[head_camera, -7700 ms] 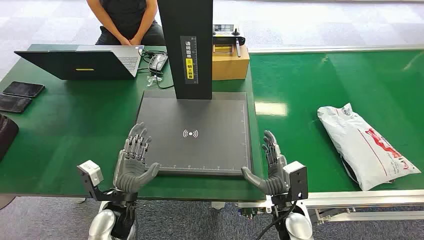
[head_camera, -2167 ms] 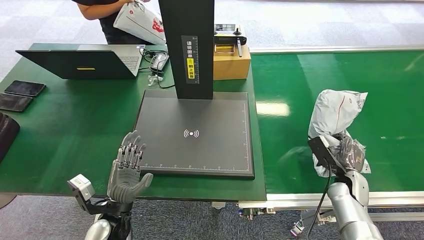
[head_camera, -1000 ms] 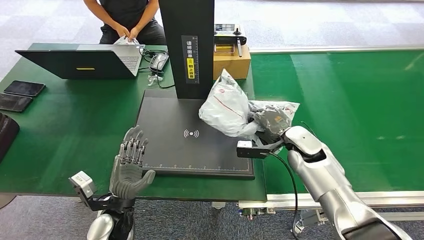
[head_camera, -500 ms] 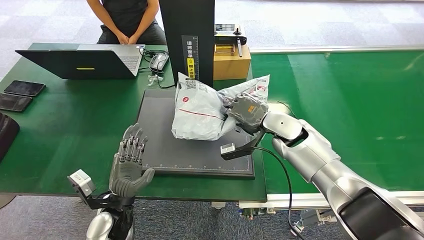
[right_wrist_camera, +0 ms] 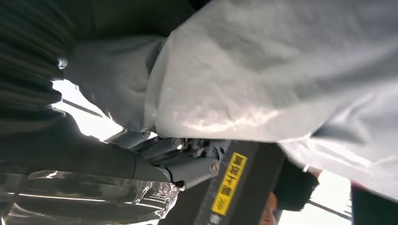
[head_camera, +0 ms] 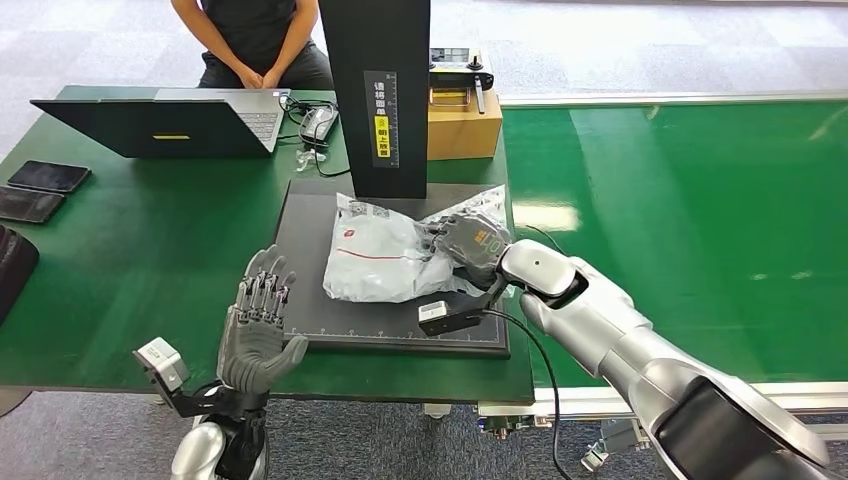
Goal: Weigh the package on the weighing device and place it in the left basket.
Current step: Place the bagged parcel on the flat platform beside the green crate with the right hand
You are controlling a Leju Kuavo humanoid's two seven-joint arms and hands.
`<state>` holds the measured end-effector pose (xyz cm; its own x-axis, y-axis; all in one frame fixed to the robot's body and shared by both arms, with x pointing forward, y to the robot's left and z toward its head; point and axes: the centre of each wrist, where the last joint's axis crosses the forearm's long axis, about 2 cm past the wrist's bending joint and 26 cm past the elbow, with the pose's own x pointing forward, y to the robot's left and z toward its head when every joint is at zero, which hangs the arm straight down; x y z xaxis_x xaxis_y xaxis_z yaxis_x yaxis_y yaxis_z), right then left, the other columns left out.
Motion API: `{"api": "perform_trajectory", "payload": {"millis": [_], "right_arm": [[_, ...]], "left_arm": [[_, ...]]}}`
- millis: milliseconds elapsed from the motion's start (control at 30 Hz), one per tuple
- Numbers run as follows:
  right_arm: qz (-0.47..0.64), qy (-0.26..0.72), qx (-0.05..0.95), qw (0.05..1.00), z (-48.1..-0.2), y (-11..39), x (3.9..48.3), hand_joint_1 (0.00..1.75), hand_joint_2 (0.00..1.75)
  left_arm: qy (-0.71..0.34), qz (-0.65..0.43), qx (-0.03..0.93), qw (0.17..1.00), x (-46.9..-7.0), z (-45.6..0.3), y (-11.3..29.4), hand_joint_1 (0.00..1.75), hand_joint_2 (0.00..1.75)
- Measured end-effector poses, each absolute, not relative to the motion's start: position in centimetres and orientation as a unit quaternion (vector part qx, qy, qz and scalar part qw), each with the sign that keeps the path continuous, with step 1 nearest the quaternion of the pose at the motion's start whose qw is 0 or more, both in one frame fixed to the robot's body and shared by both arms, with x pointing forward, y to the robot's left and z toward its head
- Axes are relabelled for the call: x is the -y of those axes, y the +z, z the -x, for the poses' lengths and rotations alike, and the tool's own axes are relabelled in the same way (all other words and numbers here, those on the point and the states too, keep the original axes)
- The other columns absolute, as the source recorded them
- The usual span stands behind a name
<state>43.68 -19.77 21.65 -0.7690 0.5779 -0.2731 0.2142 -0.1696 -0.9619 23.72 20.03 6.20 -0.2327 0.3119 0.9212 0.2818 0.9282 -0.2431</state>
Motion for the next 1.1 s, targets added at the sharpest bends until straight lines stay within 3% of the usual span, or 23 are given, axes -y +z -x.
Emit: {"api": "perform_trajectory", "payload": {"millis": [333,500,833,1100], "right_arm": [[0.321,0.659,0.659,0.167,-43.8,20.3,20.8,0.00,1.75],[0.264,0.607,0.715,0.227,-43.3,19.2,21.7,0.00,1.75],[-0.019,0.360,0.845,0.395,-40.4,17.8,23.4,0.00,1.75],[-0.042,0.220,0.893,0.391,-36.8,18.5,26.3,0.00,1.75]], "left_arm": [[0.011,0.186,0.785,0.591,-20.0,-23.7,6.2,0.00,1.75],[0.010,0.185,0.784,0.592,-20.0,-23.6,6.1,0.00,1.75],[0.016,0.176,0.776,0.605,-20.2,-22.6,5.4,0.00,1.75],[0.023,0.166,0.769,0.616,-20.4,-21.9,4.9,0.00,1.75]]}}
